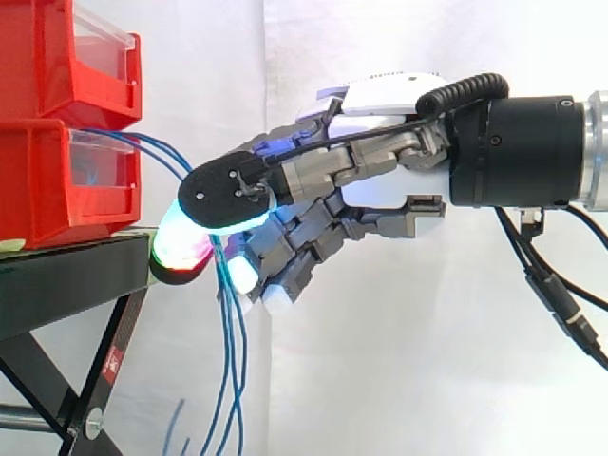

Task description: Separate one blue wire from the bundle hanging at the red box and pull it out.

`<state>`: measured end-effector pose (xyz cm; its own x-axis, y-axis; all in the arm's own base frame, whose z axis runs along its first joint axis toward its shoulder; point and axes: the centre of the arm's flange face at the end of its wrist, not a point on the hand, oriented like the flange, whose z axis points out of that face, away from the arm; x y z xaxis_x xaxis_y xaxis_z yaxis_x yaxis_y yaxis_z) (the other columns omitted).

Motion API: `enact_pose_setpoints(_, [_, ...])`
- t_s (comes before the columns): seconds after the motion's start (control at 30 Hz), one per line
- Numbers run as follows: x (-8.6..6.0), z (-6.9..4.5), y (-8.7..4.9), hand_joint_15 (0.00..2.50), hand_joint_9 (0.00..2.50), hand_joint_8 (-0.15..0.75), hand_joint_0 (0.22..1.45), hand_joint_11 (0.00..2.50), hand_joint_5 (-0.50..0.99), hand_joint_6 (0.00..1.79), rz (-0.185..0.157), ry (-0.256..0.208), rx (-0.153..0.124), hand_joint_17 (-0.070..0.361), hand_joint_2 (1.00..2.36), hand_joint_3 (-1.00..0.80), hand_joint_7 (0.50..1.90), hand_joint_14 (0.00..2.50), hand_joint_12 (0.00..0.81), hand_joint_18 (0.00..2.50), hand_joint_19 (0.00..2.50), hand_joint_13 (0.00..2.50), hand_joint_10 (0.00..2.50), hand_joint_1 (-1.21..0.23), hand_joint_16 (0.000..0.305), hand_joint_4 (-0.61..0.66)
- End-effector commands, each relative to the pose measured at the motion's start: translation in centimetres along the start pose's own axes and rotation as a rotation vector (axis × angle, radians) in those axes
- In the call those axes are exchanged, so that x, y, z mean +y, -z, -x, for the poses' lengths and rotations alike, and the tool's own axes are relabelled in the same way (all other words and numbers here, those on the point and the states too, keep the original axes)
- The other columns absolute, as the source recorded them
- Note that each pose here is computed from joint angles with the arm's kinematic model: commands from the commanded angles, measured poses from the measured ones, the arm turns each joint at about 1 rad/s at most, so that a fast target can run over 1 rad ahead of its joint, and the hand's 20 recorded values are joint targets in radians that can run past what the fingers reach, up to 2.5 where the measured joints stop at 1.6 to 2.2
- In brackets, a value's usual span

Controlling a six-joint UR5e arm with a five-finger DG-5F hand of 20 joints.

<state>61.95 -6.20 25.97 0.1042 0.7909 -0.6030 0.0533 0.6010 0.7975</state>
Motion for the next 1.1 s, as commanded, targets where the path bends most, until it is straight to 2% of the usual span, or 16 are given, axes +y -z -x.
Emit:
enact_pose_setpoints(0.0, [0.07,-0.08,0.0,0.54,1.08,0.454,0.6,0.84,-0.15,0.91,0.001,-0.044,0.001,0.15,1.01,0.08,1.02,0.02,0.497,0.99,0.44,1.02,0.01,-0.79,0.067,0.03])
enact_pose_setpoints(0.07, [0.05,-0.07,0.02,0.55,1.13,0.455,0.61,0.85,-0.16,0.91,-0.001,-0.078,0.001,0.149,1.01,0.08,1.03,0.02,0.498,1.0,0.44,1.07,0.02,-0.79,0.066,0.03])
enact_pose_setpoints(0.1, [0.05,-0.07,0.02,0.57,1.17,0.464,0.61,0.86,-0.16,0.91,-0.001,-0.078,0.001,0.149,1.01,0.08,1.03,0.02,0.497,1.0,0.45,1.11,0.02,-0.79,0.066,0.04])
enact_pose_setpoints(0.13, [0.03,-0.08,0.03,0.57,1.19,0.465,0.61,0.87,-0.16,0.91,-0.002,-0.109,0.002,0.149,1.01,0.08,1.03,0.02,0.497,1.01,0.44,1.13,0.02,-0.79,0.066,0.03])
enact_pose_setpoints(0.4, [0.08,-0.17,0.05,0.67,1.27,0.477,0.61,0.94,-0.15,0.91,-0.002,-0.126,0.005,0.145,1.01,0.09,1.06,0.02,0.502,1.04,0.44,1.3,0.02,-0.79,0.065,0.03])
enact_pose_setpoints(0.53, [0.07,-0.16,0.05,0.66,1.26,0.473,0.61,0.94,-0.16,0.91,-0.003,-0.163,0.004,0.143,1.01,0.09,1.07,0.02,0.513,1.04,0.43,1.33,0.02,-0.79,0.064,0.04])
enact_pose_setpoints(0.77, [-0.07,-0.21,0.2,0.57,0.99,0.451,0.61,0.89,-0.16,0.91,-0.015,-0.22,0.011,0.144,1.01,0.09,1.03,0.02,0.561,1.01,0.4,1.23,0.01,-0.78,0.064,0.04])
enact_pose_setpoints(0.97, [0.0,-0.35,0.23,0.53,0.79,0.439,0.6,0.86,-0.16,0.91,-0.018,-0.237,0.013,0.151,1.0,0.09,1.03,0.02,0.579,0.97,0.41,1.09,0.01,-0.77,0.067,0.0])
enact_pose_setpoints(1.07, [0.04,-0.42,0.25,0.49,0.73,0.437,0.6,0.77,-0.16,0.91,-0.019,-0.24,0.014,0.152,1.0,0.09,1.04,0.01,0.586,0.96,0.39,1.05,0.01,-0.77,0.068,0.0])
